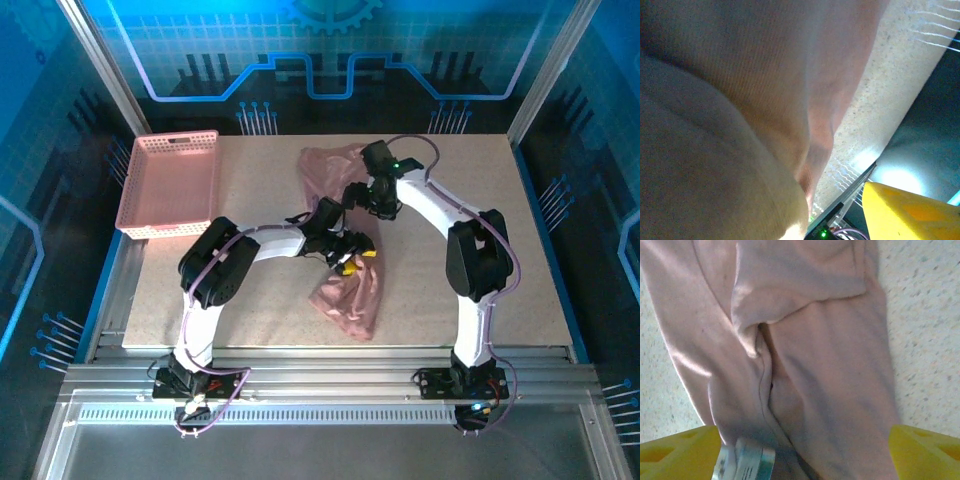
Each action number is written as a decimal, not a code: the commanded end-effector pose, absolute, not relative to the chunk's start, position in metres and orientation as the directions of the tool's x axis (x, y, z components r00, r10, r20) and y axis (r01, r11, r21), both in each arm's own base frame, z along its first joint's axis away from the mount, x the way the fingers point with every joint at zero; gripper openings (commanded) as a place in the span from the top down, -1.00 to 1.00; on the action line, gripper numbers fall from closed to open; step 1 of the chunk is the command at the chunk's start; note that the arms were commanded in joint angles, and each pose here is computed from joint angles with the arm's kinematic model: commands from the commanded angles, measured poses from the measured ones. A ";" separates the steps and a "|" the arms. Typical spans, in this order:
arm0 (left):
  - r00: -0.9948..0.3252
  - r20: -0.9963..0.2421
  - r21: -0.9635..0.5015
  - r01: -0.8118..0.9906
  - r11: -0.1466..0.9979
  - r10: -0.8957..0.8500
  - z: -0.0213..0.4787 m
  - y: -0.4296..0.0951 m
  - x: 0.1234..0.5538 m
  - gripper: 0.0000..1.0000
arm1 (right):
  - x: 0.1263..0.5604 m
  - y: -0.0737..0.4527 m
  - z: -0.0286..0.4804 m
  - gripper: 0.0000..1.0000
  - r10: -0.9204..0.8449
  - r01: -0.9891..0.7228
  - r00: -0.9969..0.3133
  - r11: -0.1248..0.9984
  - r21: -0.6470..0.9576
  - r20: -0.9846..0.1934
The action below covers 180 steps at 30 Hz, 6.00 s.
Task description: Fold and stack the t-shirts
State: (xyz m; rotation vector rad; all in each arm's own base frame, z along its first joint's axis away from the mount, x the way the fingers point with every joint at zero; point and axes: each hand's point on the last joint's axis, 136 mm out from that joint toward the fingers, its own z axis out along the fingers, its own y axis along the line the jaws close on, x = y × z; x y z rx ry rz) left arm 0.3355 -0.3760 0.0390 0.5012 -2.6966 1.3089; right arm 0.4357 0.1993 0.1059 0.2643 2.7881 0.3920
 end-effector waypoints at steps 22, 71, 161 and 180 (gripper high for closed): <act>-0.753 0.183 -0.518 -0.621 0.589 -0.632 0.018 -0.224 0.260 -0.46 | 0.450 0.255 0.008 -0.71 0.188 0.152 -0.976 0.952 0.267 -0.114; -0.840 0.174 -0.448 -0.532 0.719 -0.513 -0.018 -0.230 0.159 0.51 | 0.166 0.250 0.031 0.33 -0.216 -0.166 -0.957 0.956 0.244 0.195; -0.845 -0.144 -0.724 -0.264 0.637 -0.514 0.123 -0.186 0.511 0.05 | 0.509 0.215 0.079 -0.18 0.192 0.120 -0.978 0.839 0.530 -0.083; -0.872 0.101 -0.706 -0.401 0.583 -0.478 0.071 -0.215 0.318 -0.34 | 0.339 0.228 0.069 -0.39 0.037 0.015 -0.999 0.795 0.606 -0.024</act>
